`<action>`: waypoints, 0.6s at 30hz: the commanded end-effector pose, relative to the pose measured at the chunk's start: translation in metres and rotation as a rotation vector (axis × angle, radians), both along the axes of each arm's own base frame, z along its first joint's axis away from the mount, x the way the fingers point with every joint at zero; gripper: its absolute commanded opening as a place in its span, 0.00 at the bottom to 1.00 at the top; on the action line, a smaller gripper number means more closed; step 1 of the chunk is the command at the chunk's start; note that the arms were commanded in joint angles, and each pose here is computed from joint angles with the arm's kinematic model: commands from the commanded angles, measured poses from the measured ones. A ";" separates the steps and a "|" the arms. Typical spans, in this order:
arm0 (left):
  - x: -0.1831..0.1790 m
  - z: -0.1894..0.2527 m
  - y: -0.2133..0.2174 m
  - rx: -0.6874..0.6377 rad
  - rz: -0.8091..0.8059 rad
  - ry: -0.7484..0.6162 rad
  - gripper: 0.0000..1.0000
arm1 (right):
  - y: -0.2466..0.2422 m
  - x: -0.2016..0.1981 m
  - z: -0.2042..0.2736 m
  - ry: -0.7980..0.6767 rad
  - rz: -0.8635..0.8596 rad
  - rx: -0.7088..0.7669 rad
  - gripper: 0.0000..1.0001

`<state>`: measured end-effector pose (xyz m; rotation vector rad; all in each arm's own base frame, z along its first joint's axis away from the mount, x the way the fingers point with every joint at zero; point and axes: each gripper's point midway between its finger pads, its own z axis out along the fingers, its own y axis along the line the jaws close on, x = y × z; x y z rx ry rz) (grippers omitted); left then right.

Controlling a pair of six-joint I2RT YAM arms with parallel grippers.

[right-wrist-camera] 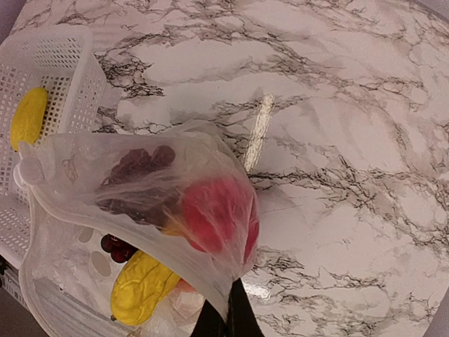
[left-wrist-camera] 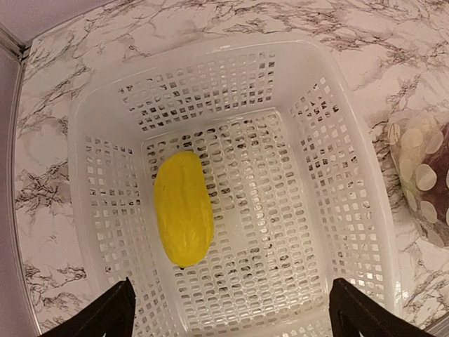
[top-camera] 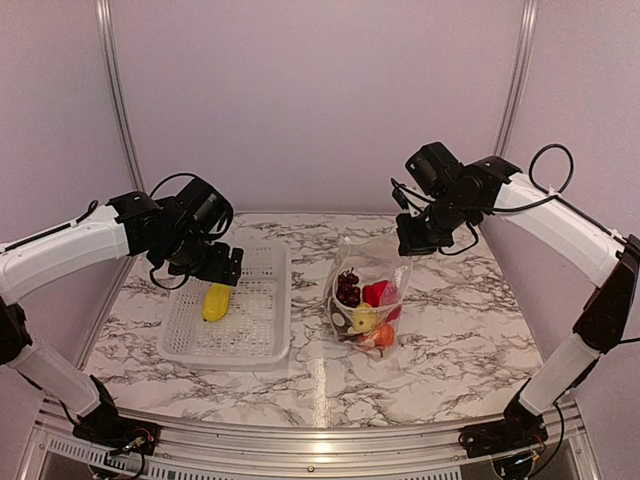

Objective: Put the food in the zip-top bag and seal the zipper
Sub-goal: Pick up the fake fruit from the bin.

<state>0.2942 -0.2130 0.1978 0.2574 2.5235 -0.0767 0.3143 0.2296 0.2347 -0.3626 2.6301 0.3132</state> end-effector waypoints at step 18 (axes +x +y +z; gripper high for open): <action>0.020 -0.113 0.035 0.234 -0.040 0.295 0.80 | 0.005 -0.012 0.002 0.005 0.031 0.057 0.00</action>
